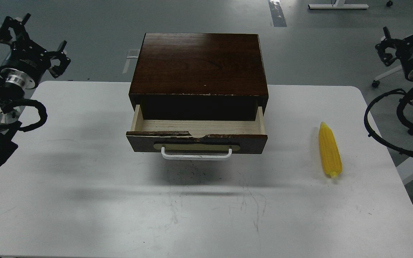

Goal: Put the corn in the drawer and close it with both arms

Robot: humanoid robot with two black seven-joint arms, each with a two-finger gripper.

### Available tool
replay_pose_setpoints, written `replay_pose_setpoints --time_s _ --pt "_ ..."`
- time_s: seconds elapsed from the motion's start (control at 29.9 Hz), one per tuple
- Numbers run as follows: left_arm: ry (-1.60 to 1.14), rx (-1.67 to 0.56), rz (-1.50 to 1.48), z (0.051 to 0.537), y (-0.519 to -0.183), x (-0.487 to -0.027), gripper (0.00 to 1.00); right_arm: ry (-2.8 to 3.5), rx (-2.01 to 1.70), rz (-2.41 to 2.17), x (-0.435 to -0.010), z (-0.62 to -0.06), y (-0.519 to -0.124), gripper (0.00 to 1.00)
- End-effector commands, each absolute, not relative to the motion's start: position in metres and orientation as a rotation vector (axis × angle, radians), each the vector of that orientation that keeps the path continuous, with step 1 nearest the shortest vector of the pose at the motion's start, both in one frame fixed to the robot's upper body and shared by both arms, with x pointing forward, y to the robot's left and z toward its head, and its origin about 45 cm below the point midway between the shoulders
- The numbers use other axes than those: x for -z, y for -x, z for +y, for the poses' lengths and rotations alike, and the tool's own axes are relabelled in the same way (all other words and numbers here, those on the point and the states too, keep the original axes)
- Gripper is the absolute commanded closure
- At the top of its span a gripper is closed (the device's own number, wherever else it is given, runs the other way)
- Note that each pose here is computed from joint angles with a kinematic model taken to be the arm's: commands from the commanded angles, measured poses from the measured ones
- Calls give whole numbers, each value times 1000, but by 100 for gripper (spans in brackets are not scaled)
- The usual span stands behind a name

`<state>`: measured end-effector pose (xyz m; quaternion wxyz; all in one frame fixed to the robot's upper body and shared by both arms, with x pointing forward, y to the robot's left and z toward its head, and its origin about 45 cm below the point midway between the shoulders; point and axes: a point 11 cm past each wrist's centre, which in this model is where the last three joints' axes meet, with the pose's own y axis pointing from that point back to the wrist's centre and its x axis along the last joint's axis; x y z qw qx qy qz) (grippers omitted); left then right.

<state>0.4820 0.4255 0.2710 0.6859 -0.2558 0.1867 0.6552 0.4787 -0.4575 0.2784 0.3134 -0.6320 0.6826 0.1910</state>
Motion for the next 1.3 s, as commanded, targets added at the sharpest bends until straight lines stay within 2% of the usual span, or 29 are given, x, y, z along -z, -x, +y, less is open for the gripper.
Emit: replay_pose_setpoints --time_s 0.0,0.37,0.47,0.6,0.8,1.04,1.2,1.27 --pt "576 -1466 418 425 -482 -272 2 1662 -509 1815 -273 -461 -475 0" --pt "593 -1468 433 421 -483 -267 2 1745 -447 1881 -284 -476 -471 0" --pt "594 -1466 444 417 -484 -263 2 1775 -365 1914 -311 -493 -471 0" --pt "587 -1475 455 418 -483 -259 2 1849 -173 1958 -379 -520 -469 0" --pt "561 -1474 462 417 -482 -256 2 2155 113 2029 -448 -507 -473 0" --pt "559 -1466 457 415 -484 -258 2 2457 421 2091 -472 -481 -480 0" --pt "562 -1463 449 416 -484 -261 2 2598 565 2095 -474 -465 -485 0" --pt "561 -1464 446 417 -484 -262 2 2755 642 2043 -463 -444 -487 0"
